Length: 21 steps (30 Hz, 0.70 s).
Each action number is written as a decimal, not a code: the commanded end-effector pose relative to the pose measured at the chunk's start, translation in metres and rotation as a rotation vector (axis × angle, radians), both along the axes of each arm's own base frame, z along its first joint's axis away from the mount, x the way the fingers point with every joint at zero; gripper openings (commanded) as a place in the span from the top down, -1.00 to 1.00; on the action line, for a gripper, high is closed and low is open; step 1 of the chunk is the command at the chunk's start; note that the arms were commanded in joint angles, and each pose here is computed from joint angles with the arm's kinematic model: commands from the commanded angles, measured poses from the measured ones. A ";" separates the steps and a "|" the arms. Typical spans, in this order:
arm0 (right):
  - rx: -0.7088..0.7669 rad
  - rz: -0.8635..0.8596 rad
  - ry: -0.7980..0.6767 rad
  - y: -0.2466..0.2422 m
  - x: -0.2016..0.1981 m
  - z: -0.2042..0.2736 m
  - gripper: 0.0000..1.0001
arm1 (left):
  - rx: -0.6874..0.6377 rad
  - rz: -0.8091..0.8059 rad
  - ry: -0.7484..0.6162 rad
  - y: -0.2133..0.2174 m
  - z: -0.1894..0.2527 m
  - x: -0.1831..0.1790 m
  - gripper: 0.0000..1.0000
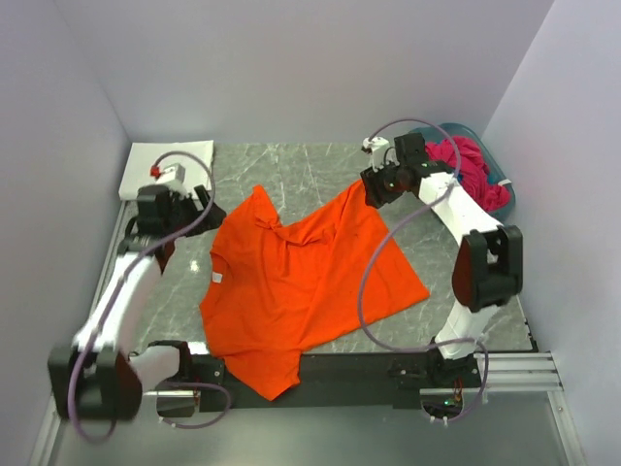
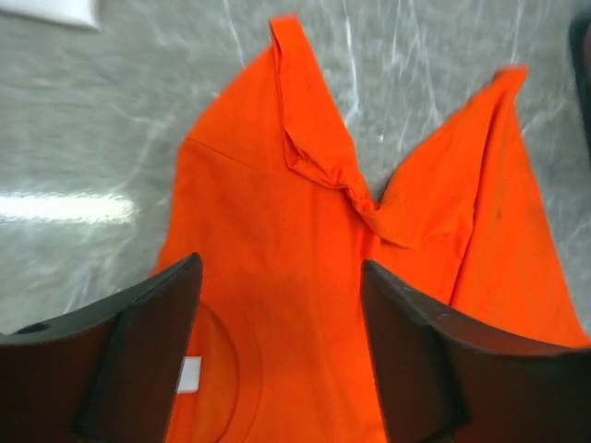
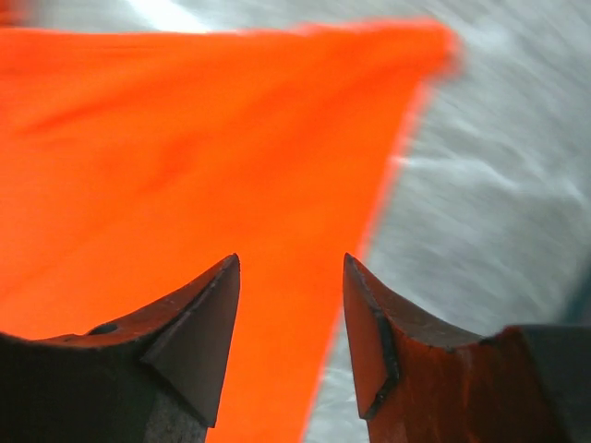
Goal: Fold and stack the t-shirts
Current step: Flatten the tshirt out
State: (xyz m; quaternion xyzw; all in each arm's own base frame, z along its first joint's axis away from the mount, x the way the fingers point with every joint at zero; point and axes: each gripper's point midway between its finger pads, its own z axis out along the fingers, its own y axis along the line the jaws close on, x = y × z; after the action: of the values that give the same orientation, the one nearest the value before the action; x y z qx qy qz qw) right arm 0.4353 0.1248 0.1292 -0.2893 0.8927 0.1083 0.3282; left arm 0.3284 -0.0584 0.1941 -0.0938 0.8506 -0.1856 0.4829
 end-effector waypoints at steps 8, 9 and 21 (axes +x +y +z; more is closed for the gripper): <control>0.317 0.249 0.121 0.054 -0.084 0.029 -0.02 | -0.273 -0.033 0.308 -0.052 -0.069 0.117 -0.24; 0.321 0.247 0.111 0.054 -0.082 0.027 -0.02 | -0.274 -0.012 0.365 -0.053 -0.094 0.126 -0.16; 0.322 0.237 0.172 0.051 -0.081 0.008 -0.01 | -0.178 -0.003 0.411 -0.075 -0.120 0.215 -0.07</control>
State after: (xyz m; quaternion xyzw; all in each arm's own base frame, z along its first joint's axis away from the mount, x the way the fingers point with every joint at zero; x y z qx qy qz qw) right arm 0.3485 0.1752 0.1317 -0.3249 0.8550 0.3044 0.2659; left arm 0.5336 -0.1312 0.0743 -0.1683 0.9072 -0.2498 0.2938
